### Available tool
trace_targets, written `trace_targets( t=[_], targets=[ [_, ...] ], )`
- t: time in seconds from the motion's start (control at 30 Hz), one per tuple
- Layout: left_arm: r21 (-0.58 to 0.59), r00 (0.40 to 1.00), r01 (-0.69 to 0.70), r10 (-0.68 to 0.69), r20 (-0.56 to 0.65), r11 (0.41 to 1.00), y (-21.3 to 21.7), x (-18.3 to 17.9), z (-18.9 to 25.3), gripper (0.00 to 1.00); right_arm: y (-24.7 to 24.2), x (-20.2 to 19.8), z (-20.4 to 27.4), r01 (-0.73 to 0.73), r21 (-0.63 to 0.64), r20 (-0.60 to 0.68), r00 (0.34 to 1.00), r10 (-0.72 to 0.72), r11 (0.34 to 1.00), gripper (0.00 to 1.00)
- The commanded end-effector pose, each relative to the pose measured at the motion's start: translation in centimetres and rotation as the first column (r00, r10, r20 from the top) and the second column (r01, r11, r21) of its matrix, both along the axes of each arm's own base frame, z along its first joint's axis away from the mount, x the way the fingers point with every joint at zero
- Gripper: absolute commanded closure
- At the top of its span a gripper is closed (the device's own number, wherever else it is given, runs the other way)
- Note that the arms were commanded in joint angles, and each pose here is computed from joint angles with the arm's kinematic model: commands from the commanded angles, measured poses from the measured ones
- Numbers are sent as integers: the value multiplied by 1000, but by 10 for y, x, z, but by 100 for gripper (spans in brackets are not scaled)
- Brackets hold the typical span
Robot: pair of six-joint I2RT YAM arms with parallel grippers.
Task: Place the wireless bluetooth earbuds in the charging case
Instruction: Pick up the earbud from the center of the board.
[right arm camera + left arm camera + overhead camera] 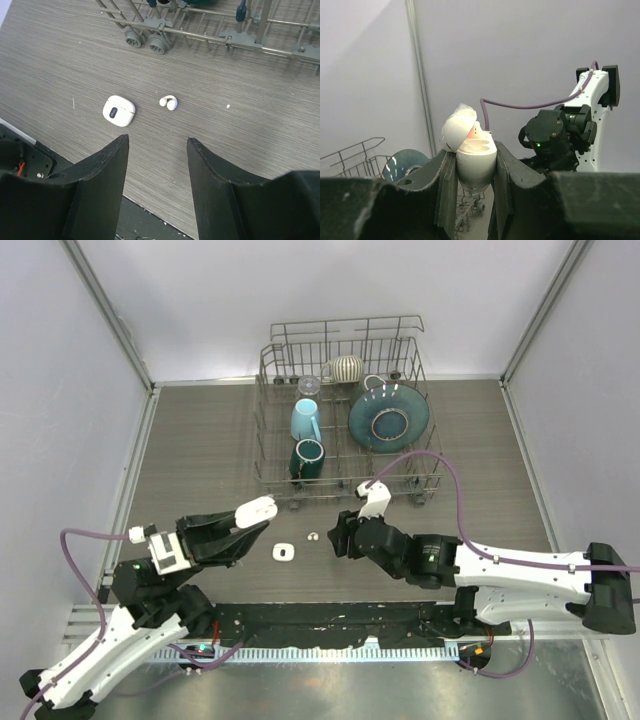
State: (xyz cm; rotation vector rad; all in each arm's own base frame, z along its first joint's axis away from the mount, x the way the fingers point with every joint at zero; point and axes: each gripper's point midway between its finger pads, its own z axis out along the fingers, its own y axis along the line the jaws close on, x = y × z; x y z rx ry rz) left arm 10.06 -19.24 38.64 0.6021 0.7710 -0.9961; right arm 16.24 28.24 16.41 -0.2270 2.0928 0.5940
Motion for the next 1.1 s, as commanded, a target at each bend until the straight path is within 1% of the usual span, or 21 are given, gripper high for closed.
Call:
trace_targets(
  t=[0.0, 0.03, 0.2, 0.23, 0.3, 0.37, 0.4, 0.47, 0.5, 0.6, 0.63, 0.7, 0.77, 0.8, 1.07],
  targets=[
    [-21, 999, -44, 44, -5, 999, 12, 0, -5, 100, 24, 8, 26, -33, 134, 8, 999, 32, 990, 44],
    [-4, 999, -50, 49, -11, 999, 12, 1, -10, 100, 27, 6, 23, -50, 142, -6, 999, 52, 989, 45],
    [-6, 999, -33, 33, -15, 999, 16, -6, -12, 100, 37, -3, 6, -109, 163, -32, 993, 115, 981, 46],
    [2, 999, -26, 26, -27, 1000, 15, -6, -14, 100, 39, -7, 3, -135, 165, -39, 989, 144, 977, 49],
    [1, 999, -28, 28, -35, 1000, 16, -6, -15, 100, 44, -10, -5, -173, 140, -48, 982, 181, 975, 51],
    [-12, 997, -46, 46, -59, 999, 18, -2, -15, 100, 48, -13, -15, -184, 129, -84, 977, 196, 974, 51],
    [-14, 997, -51, 50, -62, 999, 19, -1, -15, 100, 49, -12, -26, -183, 102, -107, 975, 194, 978, 51],
    [-8, 995, -69, 68, -70, 998, 21, 2, -17, 100, 52, -12, -34, -194, 82, -118, 972, 203, 978, 51],
    [2, 995, -74, 74, -69, 997, 20, 2, -19, 100, 53, -10, -45, -193, 57, -134, 971, 199, 980, 51],
    [17, 993, -92, 93, -74, 996, 20, 6, -22, 100, 53, 1, -59, -184, 49, -178, 966, 190, 982, 51],
    [17, 993, -94, 95, -75, 995, 20, 7, -23, 100, 51, 14, -58, -152, 71, -172, 972, 162, 986, 52],
    [19, 992, -93, 95, -78, 995, 19, 7, -24, 100, 52, 19, -61, -157, 95, -187, 967, 173, 983, 52],
    [21, 993, -88, 89, -82, 996, 19, 6, -23, 100, 51, 33, -63, -140, 130, -184, 970, 162, 982, 54],
    [23, 993, -83, 85, -86, 996, 19, 6, -24, 100, 54, 33, -63, -162, 137, -185, 965, 186, 977, 54],
    [29, 988, -104, 106, -109, 994, 21, 10, -29, 100, 71, 50, -84, -196, 83, -216, 954, 210, 977, 57]
  ],
)
